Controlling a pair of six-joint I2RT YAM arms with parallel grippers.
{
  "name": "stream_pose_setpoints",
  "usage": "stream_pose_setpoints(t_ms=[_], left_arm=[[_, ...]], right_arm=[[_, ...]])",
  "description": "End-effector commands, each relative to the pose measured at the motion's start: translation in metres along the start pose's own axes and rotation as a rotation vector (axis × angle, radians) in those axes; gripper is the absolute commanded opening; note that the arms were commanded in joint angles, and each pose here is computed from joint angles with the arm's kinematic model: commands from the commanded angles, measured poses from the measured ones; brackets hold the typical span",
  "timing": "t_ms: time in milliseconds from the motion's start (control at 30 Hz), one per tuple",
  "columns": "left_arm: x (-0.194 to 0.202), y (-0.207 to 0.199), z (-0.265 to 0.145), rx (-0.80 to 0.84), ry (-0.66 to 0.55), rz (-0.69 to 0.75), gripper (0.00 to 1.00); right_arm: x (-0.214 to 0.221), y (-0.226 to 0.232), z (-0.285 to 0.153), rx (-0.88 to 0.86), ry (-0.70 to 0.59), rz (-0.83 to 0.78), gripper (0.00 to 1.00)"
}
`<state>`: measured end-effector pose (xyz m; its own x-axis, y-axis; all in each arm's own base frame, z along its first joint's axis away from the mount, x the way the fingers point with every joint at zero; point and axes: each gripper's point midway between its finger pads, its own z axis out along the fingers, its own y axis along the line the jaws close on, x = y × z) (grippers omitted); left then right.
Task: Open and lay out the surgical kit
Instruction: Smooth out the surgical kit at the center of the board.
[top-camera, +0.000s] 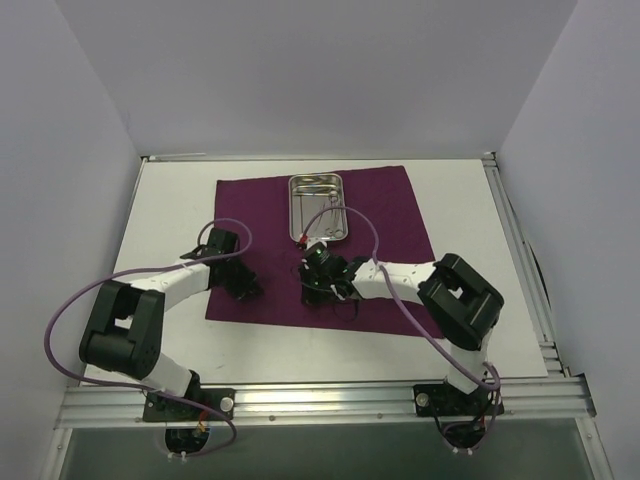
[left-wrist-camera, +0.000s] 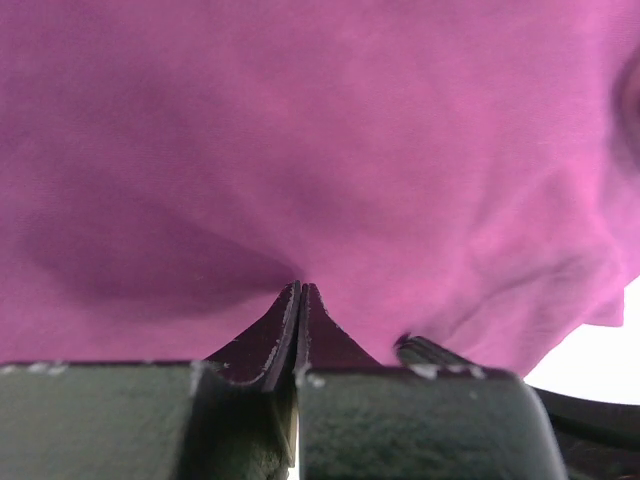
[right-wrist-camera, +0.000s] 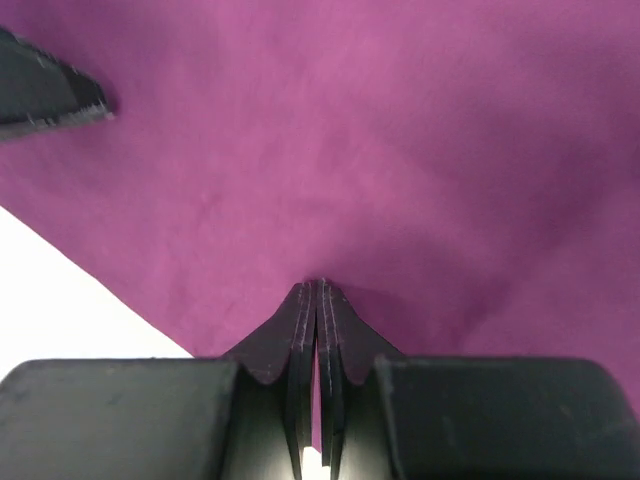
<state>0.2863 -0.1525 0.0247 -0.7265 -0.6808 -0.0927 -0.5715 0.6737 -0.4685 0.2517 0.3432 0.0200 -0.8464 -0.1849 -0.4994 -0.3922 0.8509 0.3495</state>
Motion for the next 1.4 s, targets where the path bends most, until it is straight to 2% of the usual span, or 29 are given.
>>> stream_pose_setpoints(t_ms=[0, 200, 300, 400, 600, 633, 667, 700, 800, 900, 967, 1033, 1067, 1100, 1133, 1167, 1200, 1233, 1300, 1333, 1367], left_arm=[[0.007, 0.015, 0.000, -0.077, -0.006, -0.019, 0.02], [0.036, 0.063, -0.011, -0.284, 0.023, -0.120, 0.02], [0.056, 0.072, -0.017, -0.271, 0.055, -0.167, 0.02], [0.069, 0.065, -0.034, -0.205, 0.049, -0.143, 0.02], [0.068, 0.056, -0.084, -0.101, -0.026, -0.093, 0.03], [0.067, 0.053, -0.090, -0.076, -0.039, -0.083, 0.06], [0.065, 0.049, -0.100, -0.039, -0.058, -0.076, 0.16], [0.063, 0.046, -0.105, -0.014, -0.072, -0.055, 0.35], [0.054, 0.019, -0.119, 0.126, -0.117, 0.016, 0.47], [0.039, -0.014, -0.128, 0.234, -0.178, 0.102, 0.52], [0.030, -0.048, -0.133, 0.319, -0.201, 0.164, 0.53], [0.020, -0.063, -0.135, 0.327, -0.235, 0.223, 0.55], [0.013, -0.072, -0.127, 0.309, -0.246, 0.244, 0.55], [0.004, -0.090, -0.136, 0.336, -0.276, 0.299, 0.55], [-0.002, -0.095, -0.124, 0.295, -0.268, 0.321, 0.52], [-0.013, -0.100, -0.123, 0.269, -0.293, 0.330, 0.50], [-0.023, -0.121, -0.135, 0.303, -0.316, 0.359, 0.47], [-0.034, -0.129, -0.134, 0.308, -0.334, 0.365, 0.41], [-0.049, -0.141, -0.125, 0.306, -0.336, 0.396, 0.17], [-0.058, -0.152, -0.120, 0.328, -0.337, 0.400, 0.06], [-0.077, -0.150, -0.118, 0.326, -0.345, 0.369, 0.02]], right_arm=[[0.017, 0.004, 0.006, 0.031, -0.009, -0.042, 0.00], [0.066, 0.013, 0.002, 0.047, 0.053, -0.052, 0.00], [0.098, 0.017, -0.002, 0.045, 0.104, -0.070, 0.00], [0.126, 0.023, -0.012, 0.059, 0.138, -0.098, 0.00], [0.134, 0.013, -0.032, 0.095, 0.108, -0.085, 0.00], [0.133, 0.012, -0.035, 0.105, 0.102, -0.088, 0.00], [0.130, 0.011, -0.038, 0.107, 0.091, -0.094, 0.00], [0.129, 0.007, -0.041, 0.126, 0.087, -0.100, 0.00], [0.119, 0.006, -0.048, 0.127, 0.052, -0.097, 0.03], [0.096, 0.007, -0.055, 0.116, 0.003, -0.083, 0.15], [0.062, 0.011, -0.061, 0.100, -0.065, -0.053, 0.26], [0.044, 0.000, -0.068, 0.131, -0.073, -0.058, 0.36], [0.014, -0.007, -0.074, 0.140, -0.125, -0.016, 0.40], [0.000, -0.016, -0.078, 0.158, -0.138, -0.022, 0.45], [-0.015, -0.023, -0.083, 0.173, -0.161, -0.015, 0.48], [-0.048, -0.035, -0.092, 0.197, -0.221, 0.022, 0.48], [-0.061, -0.046, -0.099, 0.225, -0.238, 0.035, 0.48], [-0.076, -0.055, -0.104, 0.245, -0.261, 0.025, 0.46], [-0.117, -0.084, -0.121, 0.288, -0.336, 0.080, 0.40], [-0.127, -0.095, -0.123, 0.306, -0.352, 0.085, 0.33], [-0.138, -0.104, -0.128, 0.317, -0.374, 0.101, 0.30]])
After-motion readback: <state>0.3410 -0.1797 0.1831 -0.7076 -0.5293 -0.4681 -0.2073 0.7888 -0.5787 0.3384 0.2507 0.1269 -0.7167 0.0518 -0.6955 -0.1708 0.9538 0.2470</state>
